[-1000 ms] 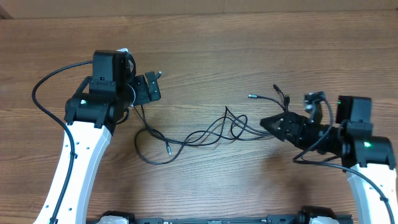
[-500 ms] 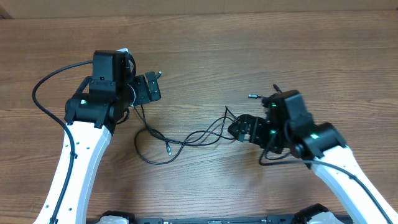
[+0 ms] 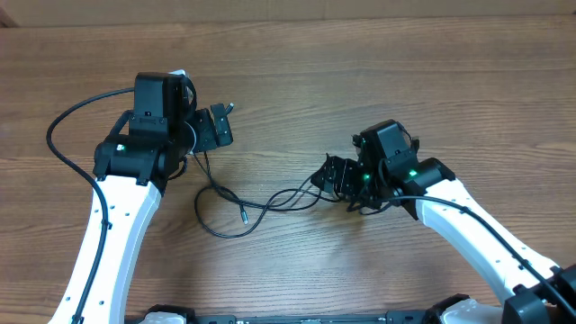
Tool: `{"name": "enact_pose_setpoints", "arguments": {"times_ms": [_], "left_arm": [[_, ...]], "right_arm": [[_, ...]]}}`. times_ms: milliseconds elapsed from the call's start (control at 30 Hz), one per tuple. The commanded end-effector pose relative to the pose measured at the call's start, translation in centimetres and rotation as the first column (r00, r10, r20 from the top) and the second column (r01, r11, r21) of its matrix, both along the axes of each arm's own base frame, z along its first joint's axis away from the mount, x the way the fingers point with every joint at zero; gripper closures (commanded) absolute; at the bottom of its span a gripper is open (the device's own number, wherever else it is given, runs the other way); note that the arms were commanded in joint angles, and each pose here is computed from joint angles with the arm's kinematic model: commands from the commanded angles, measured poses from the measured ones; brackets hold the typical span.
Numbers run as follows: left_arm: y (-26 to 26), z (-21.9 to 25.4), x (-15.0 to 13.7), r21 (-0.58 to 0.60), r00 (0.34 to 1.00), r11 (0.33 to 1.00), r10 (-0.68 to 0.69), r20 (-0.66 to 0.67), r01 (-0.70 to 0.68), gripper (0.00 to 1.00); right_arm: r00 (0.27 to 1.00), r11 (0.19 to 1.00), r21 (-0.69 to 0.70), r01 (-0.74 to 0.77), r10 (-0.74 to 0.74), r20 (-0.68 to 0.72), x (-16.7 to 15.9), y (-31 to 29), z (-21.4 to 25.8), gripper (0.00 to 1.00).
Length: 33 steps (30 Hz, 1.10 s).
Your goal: Untangle cables
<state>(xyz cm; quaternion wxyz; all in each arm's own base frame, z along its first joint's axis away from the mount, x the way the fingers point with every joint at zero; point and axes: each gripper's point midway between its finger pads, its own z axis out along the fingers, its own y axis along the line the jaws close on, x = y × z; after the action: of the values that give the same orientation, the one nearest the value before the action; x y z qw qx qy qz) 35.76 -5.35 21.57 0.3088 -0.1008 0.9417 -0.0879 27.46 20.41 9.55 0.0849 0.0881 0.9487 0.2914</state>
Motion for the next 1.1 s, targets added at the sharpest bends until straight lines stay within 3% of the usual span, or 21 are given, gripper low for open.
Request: {"name": "enact_pose_setpoints", "arguments": {"times_ms": [0, 100, 200, 533, 733, 1067], "left_arm": [[-0.1, 0.4, 0.2, 0.000, 1.000, 1.000, -0.012, 0.011, 0.012, 0.00], [-0.1, 0.4, 0.2, 0.000, 1.000, 1.000, -0.012, 0.011, 0.012, 0.00], [-0.1, 0.4, 0.2, 0.000, 1.000, 1.000, -0.012, 0.011, 0.012, 0.00], [-0.1, 0.4, 0.2, 0.000, 1.000, 1.000, -0.012, 0.011, 0.012, 0.00], [-0.1, 0.4, 0.2, 0.000, 1.000, 1.000, -0.012, 0.011, 0.012, 0.00], [-0.1, 0.4, 0.2, 0.000, 1.000, 1.000, -0.012, 0.011, 0.012, 0.00]], "right_arm": [[1.000, 1.000, 0.017, -0.001, 0.000, 0.018, 0.9, 0.6, 0.2, 0.26], [1.000, 1.000, 0.022, 0.004, -0.004, 0.021, 1.5, 0.9, -0.2, 0.43], [1.000, 1.000, 0.027, 0.009, -0.010, 0.022, 1.9, 1.2, -0.6, 0.53], [0.999, 1.000, 0.016, 0.017, -0.017, 0.029, 3.1, 1.6, -2.5, 0.71], [0.999, 1.000, 0.010, 0.022, -0.023, 0.039, 3.7, 1.6, -3.2, 0.96], [0.997, 1.000, -0.012, -0.026, 0.027, 0.076, 4.3, 0.2, -2.4, 0.96]]}}
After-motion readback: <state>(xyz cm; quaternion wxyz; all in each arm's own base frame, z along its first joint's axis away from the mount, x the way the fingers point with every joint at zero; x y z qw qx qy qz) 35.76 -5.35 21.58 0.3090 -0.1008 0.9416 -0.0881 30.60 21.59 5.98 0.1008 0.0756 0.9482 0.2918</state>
